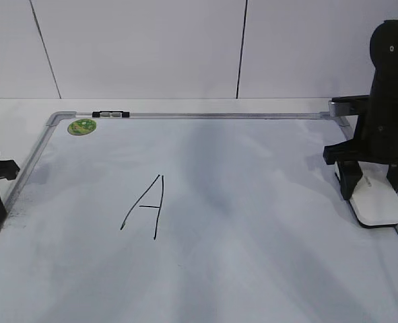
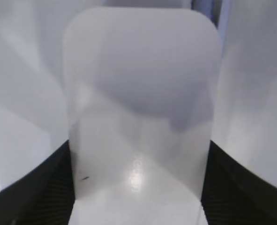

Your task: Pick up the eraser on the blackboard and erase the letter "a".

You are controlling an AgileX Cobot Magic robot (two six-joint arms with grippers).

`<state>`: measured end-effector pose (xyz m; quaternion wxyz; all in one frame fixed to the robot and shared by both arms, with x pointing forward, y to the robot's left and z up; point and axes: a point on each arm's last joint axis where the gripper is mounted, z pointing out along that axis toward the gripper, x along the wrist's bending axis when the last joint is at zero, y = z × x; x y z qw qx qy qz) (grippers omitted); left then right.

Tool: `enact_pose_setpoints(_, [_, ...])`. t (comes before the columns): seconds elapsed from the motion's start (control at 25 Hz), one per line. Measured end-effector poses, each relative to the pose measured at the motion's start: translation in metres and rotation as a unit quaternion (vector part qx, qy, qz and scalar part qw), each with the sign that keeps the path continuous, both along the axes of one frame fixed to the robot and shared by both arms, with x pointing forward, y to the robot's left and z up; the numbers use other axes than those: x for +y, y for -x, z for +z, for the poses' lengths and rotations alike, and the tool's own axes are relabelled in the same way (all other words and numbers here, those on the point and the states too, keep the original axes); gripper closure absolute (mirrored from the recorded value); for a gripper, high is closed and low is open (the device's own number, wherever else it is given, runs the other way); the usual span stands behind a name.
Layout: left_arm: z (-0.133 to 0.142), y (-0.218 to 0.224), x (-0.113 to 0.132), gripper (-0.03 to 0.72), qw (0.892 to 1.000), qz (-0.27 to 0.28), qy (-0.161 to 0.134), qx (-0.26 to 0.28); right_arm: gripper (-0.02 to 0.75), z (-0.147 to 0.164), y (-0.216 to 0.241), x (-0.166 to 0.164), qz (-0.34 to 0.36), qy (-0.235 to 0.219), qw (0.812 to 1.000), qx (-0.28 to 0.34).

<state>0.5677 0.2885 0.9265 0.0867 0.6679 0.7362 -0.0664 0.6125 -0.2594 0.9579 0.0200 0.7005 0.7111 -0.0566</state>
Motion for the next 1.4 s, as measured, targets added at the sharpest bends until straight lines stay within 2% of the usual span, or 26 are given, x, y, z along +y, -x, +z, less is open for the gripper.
enact_pose_setpoints(0.16, [0.000,0.000,0.000,0.638,1.000,0.000,0.000,0.000,0.150,-0.001,0.000,-0.001,0.003,0.004,1.000,0.000])
enact_pose_setpoints(0.36, [0.000,0.000,0.000,0.638,1.000,0.001,0.001,0.000,0.084,-0.002,-0.001,-0.001,0.004,0.007,1.000,0.002])
enact_pose_setpoints(0.64, [0.000,0.000,0.000,0.638,1.000,0.001,0.001,0.000,0.075,0.001,-0.001,-0.001,0.003,0.007,1.000,0.008])
enact_pose_setpoints(1.04, [0.000,0.000,0.000,0.631,1.000,0.001,0.001,0.000,0.073,0.037,-0.024,0.003,-0.001,-0.009,0.998,-0.059])
enact_pose_setpoints(1.2, [0.001,-0.003,0.000,0.584,1.000,0.000,0.000,-0.004,0.073,0.045,-0.027,0.005,-0.004,-0.018,0.997,-0.072])
enact_pose_setpoints(1.4, [0.010,-0.011,0.002,0.454,1.000,-0.009,-0.008,-0.017,0.073,0.051,-0.028,0.006,-0.005,-0.024,0.996,-0.080])
